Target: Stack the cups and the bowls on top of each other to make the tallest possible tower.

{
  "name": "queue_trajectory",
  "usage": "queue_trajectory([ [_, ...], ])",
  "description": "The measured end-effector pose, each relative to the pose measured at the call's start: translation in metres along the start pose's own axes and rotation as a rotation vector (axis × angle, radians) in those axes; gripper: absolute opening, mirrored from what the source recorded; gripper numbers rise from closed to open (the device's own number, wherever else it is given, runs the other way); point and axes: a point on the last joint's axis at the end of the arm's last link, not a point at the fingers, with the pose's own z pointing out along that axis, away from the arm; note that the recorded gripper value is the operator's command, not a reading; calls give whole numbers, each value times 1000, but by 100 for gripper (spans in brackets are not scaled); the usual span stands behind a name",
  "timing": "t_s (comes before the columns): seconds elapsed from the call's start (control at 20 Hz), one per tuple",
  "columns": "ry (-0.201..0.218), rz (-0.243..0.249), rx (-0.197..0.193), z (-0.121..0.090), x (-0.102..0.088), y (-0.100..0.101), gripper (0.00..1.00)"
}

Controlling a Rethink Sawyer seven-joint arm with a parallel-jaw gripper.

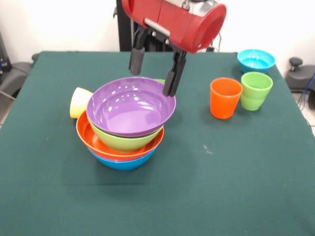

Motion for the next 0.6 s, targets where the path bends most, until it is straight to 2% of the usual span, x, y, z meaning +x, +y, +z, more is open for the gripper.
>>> queue_trajectory([
  [0.6, 10, -5, -18, 7, 21, 6, 100],
])
